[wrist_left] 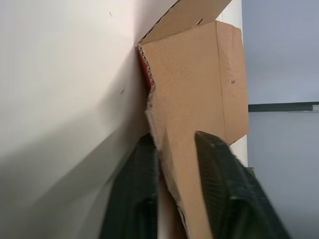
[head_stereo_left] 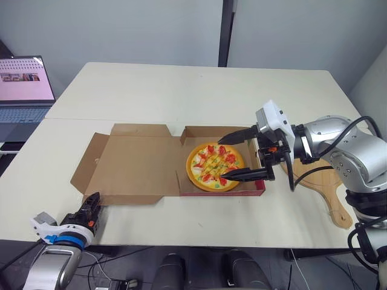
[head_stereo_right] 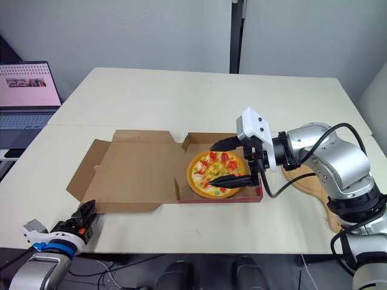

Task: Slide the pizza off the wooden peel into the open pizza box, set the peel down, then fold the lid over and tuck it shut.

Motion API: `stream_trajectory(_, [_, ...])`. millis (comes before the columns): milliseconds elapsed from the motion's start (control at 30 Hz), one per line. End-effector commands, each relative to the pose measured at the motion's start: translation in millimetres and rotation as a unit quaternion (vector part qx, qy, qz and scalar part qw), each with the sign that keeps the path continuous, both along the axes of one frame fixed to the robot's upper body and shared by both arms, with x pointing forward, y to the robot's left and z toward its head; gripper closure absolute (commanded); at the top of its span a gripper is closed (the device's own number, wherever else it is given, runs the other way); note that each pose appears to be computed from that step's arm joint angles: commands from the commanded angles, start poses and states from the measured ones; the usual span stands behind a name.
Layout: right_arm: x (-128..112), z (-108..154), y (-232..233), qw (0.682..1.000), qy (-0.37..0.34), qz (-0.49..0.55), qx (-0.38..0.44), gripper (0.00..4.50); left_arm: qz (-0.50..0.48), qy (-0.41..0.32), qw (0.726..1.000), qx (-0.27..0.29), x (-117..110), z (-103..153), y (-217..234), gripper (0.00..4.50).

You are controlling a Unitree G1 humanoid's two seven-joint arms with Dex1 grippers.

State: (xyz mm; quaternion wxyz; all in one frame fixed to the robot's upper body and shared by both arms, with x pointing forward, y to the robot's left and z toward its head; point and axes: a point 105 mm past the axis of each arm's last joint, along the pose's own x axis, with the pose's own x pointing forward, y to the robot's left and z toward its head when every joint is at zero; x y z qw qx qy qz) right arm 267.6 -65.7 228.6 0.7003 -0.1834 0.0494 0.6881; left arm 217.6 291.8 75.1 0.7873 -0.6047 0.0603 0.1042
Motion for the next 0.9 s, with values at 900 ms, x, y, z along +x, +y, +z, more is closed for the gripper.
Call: stream_trajectory(900, [9.4,7.2,-1.4,0.998,-0.037,-0.044,0.029,0.00,-0.185,-0.155,0.937,0.254,16.2,109.2,-39.3,4.44])
